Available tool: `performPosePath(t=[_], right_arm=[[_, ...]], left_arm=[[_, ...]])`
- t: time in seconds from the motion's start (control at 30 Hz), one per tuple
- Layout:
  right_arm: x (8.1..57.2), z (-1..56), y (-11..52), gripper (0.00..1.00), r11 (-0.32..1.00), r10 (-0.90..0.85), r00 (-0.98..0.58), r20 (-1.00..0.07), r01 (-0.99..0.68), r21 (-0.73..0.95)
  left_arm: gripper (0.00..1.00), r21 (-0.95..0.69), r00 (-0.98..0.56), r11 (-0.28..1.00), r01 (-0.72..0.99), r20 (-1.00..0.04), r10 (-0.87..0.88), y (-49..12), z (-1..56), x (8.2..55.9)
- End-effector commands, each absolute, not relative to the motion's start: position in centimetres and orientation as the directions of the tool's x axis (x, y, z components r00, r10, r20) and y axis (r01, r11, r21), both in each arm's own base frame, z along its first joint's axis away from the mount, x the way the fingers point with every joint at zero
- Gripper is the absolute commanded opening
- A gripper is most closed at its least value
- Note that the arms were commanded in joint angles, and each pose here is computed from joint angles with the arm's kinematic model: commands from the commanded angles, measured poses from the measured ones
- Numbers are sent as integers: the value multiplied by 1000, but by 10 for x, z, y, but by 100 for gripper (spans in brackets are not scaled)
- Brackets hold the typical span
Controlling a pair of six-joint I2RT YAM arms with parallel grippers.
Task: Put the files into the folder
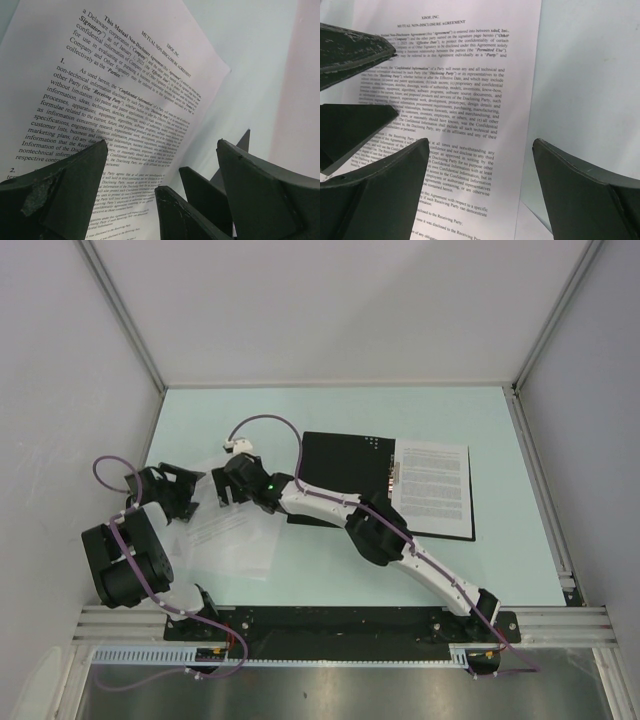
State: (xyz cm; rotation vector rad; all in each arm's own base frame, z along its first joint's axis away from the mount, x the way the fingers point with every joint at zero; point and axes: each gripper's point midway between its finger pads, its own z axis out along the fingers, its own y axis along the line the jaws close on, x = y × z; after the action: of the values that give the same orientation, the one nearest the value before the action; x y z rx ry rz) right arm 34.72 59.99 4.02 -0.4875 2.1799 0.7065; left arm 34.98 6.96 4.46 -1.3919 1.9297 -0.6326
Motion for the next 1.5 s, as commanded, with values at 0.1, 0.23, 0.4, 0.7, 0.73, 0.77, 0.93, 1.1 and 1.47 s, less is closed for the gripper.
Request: performPosePath(t=[0.1,0.23,0.4,0.7,0.73,0.77,0.93,1.1,1.47], right_arm=[[309,-28,566,90,829,-263,-738,-621,-502,246],[299,-32,584,88,763,-262,-761,-594,-540,355],[299,-38,590,87,711,-278,-765,-581,-571,411],[297,-6,614,87,513,-267,-708,-653,-679,526],[294,-3,616,87,482,-272,-707,-652,-687,544],[299,-3,614,87,475,-269,-709,-652,-687,550],[303,12,617,88,397,-243,-699,-673,-704,589],[297,25,620,91,313,-206,-734,-647,-676,667],[266,24,593,91,350,-256,-806,-534,-593,726]], left_arm=[[100,-645,-254,303,-702,-171,-952,53,15,325],[100,-647,-257,302,-701,-166,-952,52,14,326],[100,-646,-263,300,-702,-156,-952,48,12,325],[100,-643,-284,315,-698,-156,-946,41,11,324],[100,-643,-286,319,-696,-159,-945,42,12,325],[100,-642,-285,318,-698,-159,-945,42,11,325],[99,-641,-289,319,-698,-156,-945,41,10,324],[99,-648,-298,318,-692,-145,-944,39,9,326],[99,-666,-325,318,-674,-118,-938,33,10,329]])
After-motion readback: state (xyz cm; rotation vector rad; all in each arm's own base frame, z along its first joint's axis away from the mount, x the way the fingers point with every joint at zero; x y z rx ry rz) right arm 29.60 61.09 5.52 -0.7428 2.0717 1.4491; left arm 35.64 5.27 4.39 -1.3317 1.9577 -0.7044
